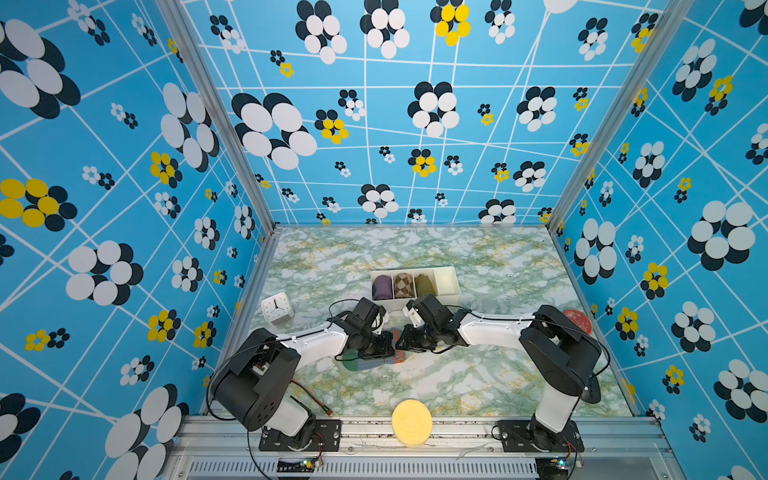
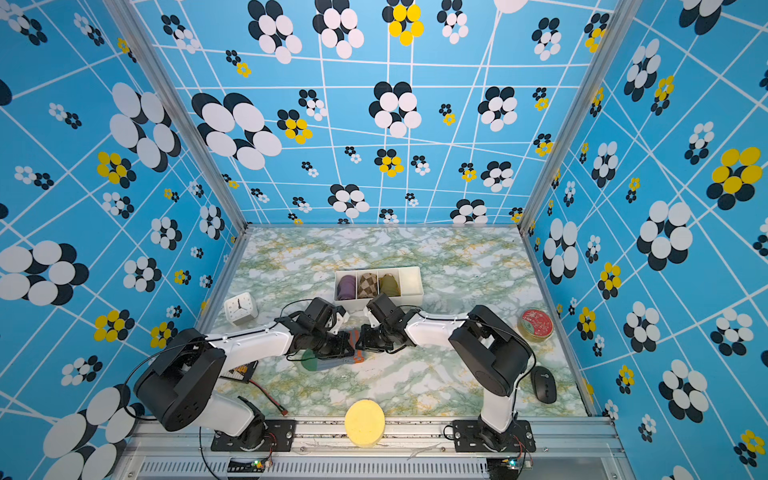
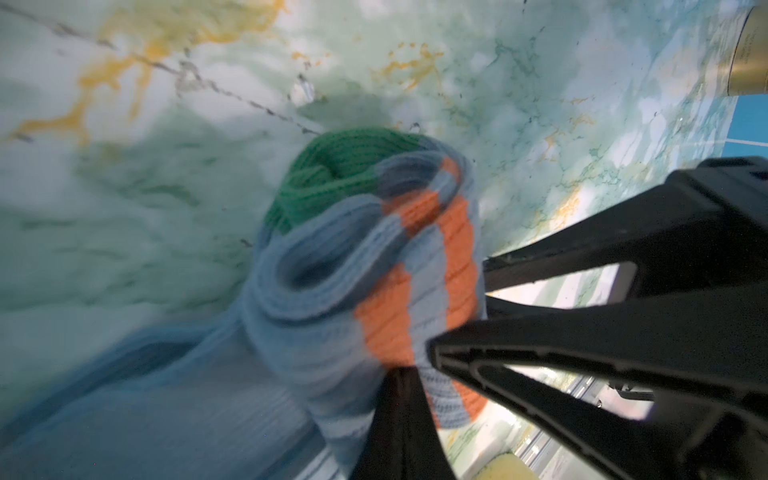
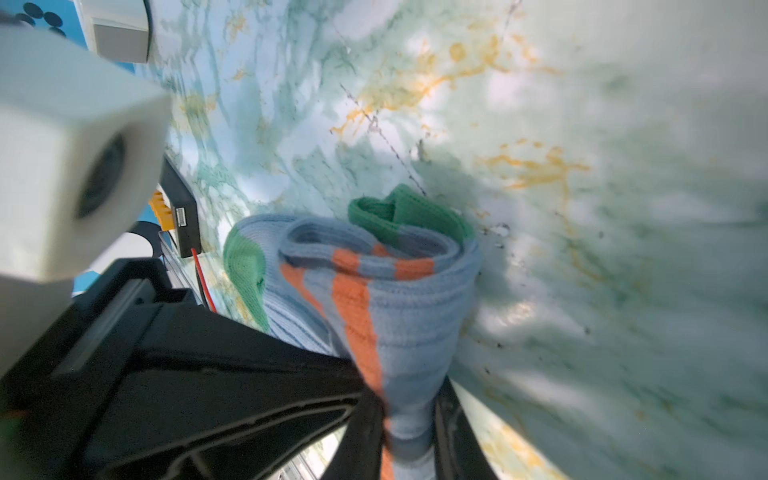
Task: Roll the socks
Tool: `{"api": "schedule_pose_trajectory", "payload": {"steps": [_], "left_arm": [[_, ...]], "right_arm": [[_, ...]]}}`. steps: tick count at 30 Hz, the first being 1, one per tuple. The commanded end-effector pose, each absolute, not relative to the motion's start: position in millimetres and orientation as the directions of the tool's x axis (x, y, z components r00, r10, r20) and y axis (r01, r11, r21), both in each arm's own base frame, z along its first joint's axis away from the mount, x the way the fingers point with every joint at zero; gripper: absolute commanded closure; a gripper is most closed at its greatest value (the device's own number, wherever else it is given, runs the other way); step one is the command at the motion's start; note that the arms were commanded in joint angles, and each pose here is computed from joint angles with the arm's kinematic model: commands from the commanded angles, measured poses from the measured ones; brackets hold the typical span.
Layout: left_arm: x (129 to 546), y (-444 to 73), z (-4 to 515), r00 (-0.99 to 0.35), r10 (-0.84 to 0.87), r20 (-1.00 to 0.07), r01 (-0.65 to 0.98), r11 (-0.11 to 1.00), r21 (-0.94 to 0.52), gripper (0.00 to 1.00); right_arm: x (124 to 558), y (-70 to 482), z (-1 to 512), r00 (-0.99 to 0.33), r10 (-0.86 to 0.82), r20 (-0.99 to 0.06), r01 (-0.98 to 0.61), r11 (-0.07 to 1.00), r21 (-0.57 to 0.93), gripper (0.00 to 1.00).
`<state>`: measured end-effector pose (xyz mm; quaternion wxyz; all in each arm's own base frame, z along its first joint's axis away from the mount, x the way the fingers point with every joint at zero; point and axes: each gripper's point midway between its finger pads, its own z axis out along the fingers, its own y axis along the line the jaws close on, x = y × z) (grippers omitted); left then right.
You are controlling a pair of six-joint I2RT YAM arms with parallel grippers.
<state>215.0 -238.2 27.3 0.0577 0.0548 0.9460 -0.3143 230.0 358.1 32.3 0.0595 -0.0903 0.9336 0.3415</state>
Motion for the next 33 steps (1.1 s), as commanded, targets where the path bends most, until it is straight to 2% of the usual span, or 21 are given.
{"api": "schedule_pose_trajectory", "payload": {"steps": [1, 8, 19, 33], "left_arm": [[213, -233, 13, -0.992, 0.07, -0.107, 0.118, 0.823, -0.556, 1.0], [223, -249, 19, -0.99, 0.084, -0.112, 0.134, 0.804, -0.58, 1.0], [244, -298, 23, -0.981, 0.148, -0.128, 0.195, 0.763, -0.616, 1.0], [259, -343, 27, -0.972, 0.192, -0.138, 0.235, 0.722, -0.651, 1.0]], "right_arm": [[230, 357, 34, -0.971, -0.154, -0.185, -0.236, 0.765, 0.599, 0.85], [230, 337, 36, -0.957, -0.198, -0.212, -0.28, 0.822, 0.497, 0.95], [227, 295, 36, -0.949, -0.238, -0.205, -0.295, 0.9, 0.321, 0.95], [222, 235, 33, -0.973, -0.148, -0.175, -0.191, 0.946, 0.262, 0.96]]}}
